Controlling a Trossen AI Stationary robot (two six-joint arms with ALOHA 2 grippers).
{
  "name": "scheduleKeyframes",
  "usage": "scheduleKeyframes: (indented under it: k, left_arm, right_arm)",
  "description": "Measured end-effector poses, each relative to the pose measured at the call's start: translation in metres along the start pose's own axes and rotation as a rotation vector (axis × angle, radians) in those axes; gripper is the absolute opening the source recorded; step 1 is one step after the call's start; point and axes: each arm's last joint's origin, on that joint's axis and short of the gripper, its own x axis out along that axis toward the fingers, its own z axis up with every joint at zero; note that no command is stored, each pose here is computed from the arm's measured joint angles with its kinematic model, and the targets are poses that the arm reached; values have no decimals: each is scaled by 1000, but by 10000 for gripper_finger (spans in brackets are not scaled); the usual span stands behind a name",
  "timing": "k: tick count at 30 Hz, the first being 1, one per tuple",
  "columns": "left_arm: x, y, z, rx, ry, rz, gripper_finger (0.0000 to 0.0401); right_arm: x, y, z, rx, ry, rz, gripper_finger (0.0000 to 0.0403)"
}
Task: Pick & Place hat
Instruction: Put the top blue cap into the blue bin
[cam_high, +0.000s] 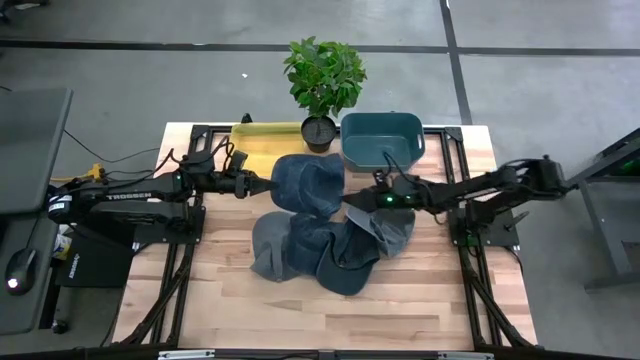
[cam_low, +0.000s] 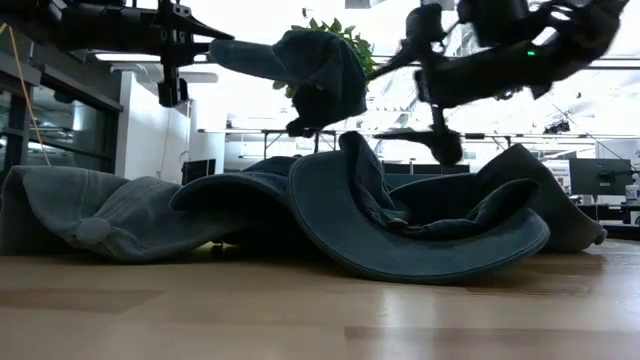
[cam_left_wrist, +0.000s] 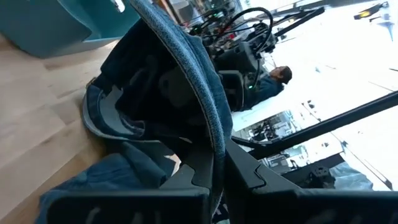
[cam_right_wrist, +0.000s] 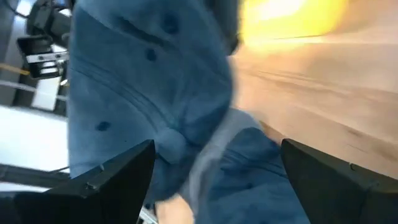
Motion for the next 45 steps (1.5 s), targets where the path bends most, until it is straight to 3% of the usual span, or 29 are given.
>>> scheduleKeyframes:
  k: [16,24,32,40,45]
  left_arm:
    - [0,0,0,4,5,-8,7]
    - [0,1,2,0,-52,28,7]
    - [0,3,0,-4,-26,50,7]
    - [0,7,-3,-16,2,91,7]
    - [0,6,-2,-10,-18,78,7]
  right_arm:
    - [38,42,39,-86,8,198,342]
    - [42,72,41,-123,118,346,330]
    - [41,78,37,-102,140,364,314]
    - [17,96,55,-148,58,421,313]
    - [11,89,55,-170,67,276,313]
